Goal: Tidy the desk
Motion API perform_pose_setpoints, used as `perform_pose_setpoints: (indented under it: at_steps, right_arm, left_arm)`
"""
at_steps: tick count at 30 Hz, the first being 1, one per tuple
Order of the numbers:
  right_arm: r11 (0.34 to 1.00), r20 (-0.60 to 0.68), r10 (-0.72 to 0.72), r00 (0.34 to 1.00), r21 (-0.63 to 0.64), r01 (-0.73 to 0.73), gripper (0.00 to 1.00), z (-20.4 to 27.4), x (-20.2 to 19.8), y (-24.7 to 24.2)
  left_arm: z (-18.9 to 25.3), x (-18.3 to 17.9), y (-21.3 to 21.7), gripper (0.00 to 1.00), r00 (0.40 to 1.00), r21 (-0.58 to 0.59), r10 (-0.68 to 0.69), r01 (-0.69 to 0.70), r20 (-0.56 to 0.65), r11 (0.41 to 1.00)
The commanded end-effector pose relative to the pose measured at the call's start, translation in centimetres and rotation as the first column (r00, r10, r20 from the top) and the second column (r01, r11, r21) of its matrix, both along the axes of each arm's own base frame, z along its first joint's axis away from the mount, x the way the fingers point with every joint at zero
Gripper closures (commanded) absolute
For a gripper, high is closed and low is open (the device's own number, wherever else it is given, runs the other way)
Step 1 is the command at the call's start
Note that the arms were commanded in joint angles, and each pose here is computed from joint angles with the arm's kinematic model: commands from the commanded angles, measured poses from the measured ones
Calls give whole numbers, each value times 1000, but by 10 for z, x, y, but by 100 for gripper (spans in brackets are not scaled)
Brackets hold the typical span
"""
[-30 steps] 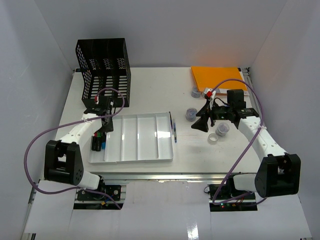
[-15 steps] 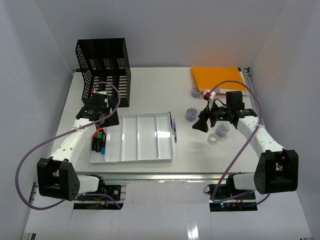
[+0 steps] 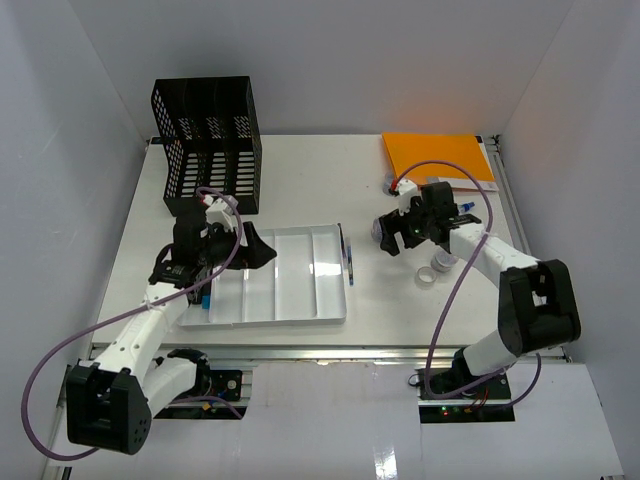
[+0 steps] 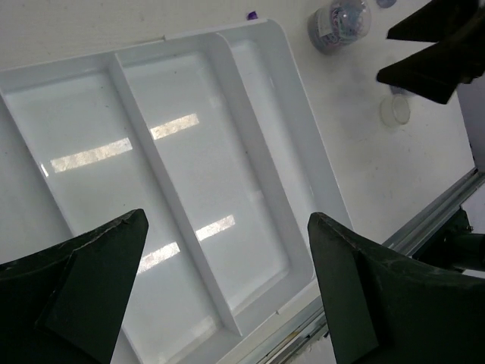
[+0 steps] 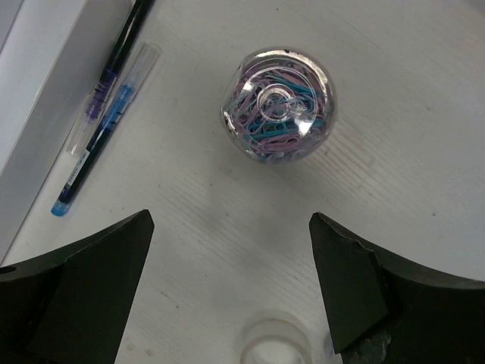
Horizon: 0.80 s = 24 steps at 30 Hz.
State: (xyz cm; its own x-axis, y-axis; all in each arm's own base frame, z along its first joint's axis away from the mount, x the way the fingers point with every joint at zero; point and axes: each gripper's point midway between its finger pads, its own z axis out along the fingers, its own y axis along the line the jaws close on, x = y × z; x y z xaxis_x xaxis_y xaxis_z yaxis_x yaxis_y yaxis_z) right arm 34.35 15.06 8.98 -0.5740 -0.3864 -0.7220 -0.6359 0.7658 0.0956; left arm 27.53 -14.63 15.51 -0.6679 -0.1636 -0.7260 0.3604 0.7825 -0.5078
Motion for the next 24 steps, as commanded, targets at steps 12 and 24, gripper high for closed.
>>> perform_pose_setpoints:
  at_steps: [12,24]
  right_arm:
    - [985,6,-139,990,-102,139,9,-17,83,22]
    - [984,-12,-127,992,-130,124,10,-29,90,28]
  left_arm:
    - [53,0,1,2,974,-29,-5,12,226,1000]
    - [61,-2,5,2,964,-29,21,-13,266,999]
